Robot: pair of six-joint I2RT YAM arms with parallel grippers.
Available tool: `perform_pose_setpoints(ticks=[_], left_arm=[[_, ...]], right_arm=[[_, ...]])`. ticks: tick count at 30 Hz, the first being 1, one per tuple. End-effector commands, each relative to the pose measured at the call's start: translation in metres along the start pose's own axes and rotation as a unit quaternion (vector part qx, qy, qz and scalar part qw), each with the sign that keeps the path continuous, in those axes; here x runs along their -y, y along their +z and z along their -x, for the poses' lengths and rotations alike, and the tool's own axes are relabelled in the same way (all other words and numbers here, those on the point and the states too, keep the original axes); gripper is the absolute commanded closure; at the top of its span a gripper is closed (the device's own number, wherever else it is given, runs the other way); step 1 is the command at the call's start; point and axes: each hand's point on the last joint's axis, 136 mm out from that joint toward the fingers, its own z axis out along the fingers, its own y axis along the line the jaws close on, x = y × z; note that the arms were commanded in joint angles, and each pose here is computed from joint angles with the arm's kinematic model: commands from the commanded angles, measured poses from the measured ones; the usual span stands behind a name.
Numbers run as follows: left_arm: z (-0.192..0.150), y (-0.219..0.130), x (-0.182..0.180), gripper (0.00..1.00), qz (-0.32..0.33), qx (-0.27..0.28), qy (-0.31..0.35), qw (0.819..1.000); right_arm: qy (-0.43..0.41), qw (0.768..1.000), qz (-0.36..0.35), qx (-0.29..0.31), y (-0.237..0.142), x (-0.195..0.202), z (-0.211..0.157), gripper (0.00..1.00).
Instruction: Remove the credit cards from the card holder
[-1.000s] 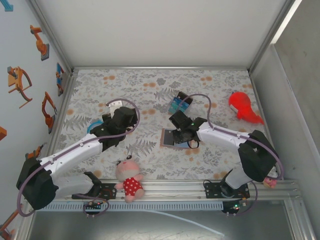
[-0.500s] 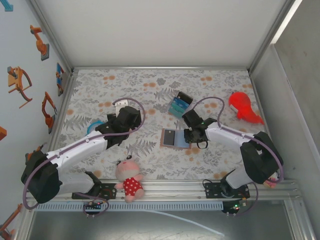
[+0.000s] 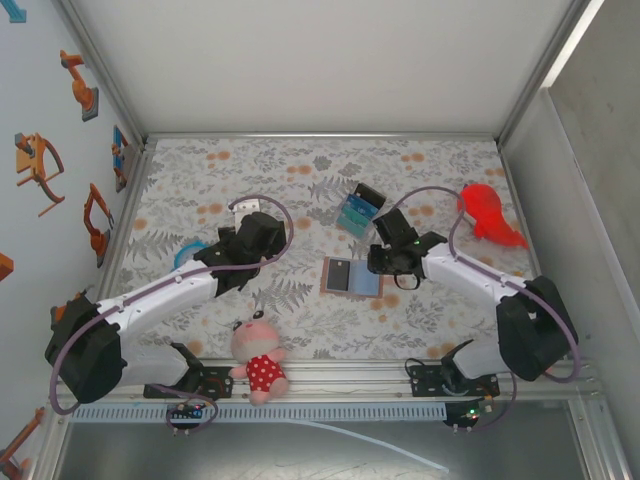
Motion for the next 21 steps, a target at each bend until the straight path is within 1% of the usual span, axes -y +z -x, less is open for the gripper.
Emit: perform_pose_setpoints(ticks=[1,4,9,17,21], left_arm=[[0.005,0.0,0.007,0.03,-0.01,0.006,-0.008,1.0],[0.003,0.001,0.008,0.03,-0.011,0.003,-0.008,1.0],[-0.003,0.003,0.009,0.03,-0.016,-0.004,-0.01,1.0],[-0.017,0.007,0.013,0.03,-0.025,-0.024,-0.014,0.999],[-0.022,0.009,0.016,0.03,-0.027,-0.031,-0.01,0.999]], right_arm=[[0.005,0.999,0.044,-0.002,0.008,-0.031,0.007,0.71],[-0.013,0.999,0.046,-0.019,0.02,-0.047,0.002,0.68],[-0.029,0.997,0.051,-0.045,0.039,-0.066,-0.007,0.68],[-0.031,0.996,0.048,-0.072,0.055,-0.064,-0.02,0.67],[-0.035,0.994,0.061,-0.087,0.061,-0.067,-0.029,0.67]])
